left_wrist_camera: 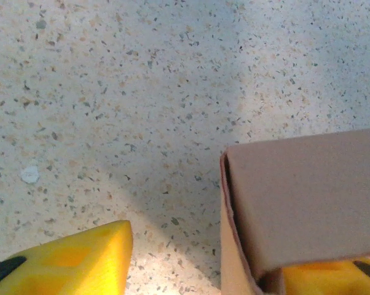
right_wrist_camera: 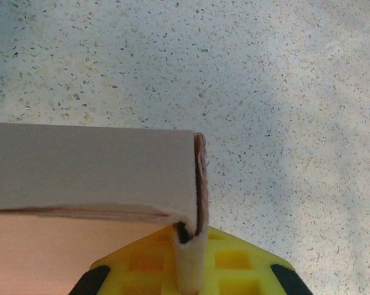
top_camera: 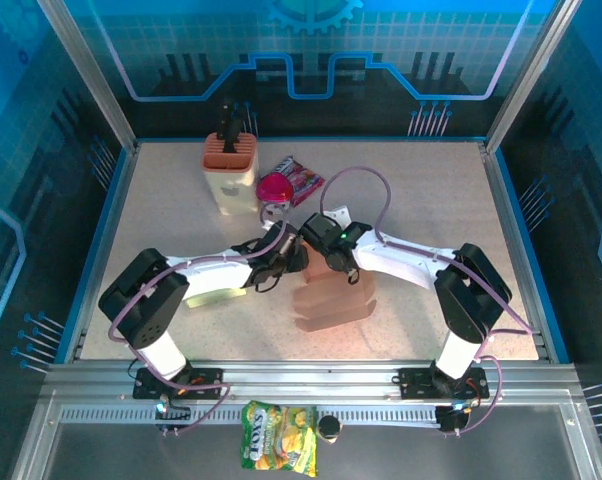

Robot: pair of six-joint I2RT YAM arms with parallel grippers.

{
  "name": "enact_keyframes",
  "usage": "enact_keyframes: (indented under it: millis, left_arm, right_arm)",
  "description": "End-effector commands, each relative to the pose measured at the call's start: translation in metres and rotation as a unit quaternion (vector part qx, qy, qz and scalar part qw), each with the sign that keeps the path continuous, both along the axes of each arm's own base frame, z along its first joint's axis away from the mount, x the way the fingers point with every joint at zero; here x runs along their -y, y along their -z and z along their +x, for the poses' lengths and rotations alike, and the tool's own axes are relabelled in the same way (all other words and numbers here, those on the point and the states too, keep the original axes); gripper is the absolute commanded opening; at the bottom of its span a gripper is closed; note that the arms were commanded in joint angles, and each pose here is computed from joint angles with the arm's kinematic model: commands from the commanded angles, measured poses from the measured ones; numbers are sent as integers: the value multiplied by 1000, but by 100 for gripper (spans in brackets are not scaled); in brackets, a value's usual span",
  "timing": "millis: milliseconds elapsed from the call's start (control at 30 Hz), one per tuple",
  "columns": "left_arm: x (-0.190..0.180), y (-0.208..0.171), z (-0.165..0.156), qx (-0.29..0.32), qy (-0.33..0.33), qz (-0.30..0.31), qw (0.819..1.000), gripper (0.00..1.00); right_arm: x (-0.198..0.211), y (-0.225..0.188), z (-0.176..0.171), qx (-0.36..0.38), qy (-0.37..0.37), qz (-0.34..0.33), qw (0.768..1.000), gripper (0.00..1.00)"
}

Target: Fold the paper box

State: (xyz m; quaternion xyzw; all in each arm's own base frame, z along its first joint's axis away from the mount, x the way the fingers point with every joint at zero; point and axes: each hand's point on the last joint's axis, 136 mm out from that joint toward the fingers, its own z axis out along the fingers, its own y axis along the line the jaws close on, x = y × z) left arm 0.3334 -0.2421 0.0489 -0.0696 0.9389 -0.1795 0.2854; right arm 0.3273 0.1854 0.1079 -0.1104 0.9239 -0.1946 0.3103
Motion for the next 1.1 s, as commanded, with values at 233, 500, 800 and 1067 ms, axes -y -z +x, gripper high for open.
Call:
enact_keyframes:
  millis: [233, 500, 800, 1067]
  left_arm:
    - [4, -1, 14, 9, 8, 49, 999, 12]
    - [-10, 14, 10, -5, -34, 110, 993, 0]
    - [1, -11, 8, 18, -18, 71, 997, 39]
    - [0, -56, -2, 43, -11, 4, 999, 62]
  right_arm:
    - [-1, -5, -5, 6, -2, 3, 1000, 0]
    - [-1, -6, -5, 7, 0, 4, 1000, 0]
    - [-1, -3, -5, 6, 1, 0, 1000, 0]
    - [2, -2, -5, 3, 10, -4, 1000, 0]
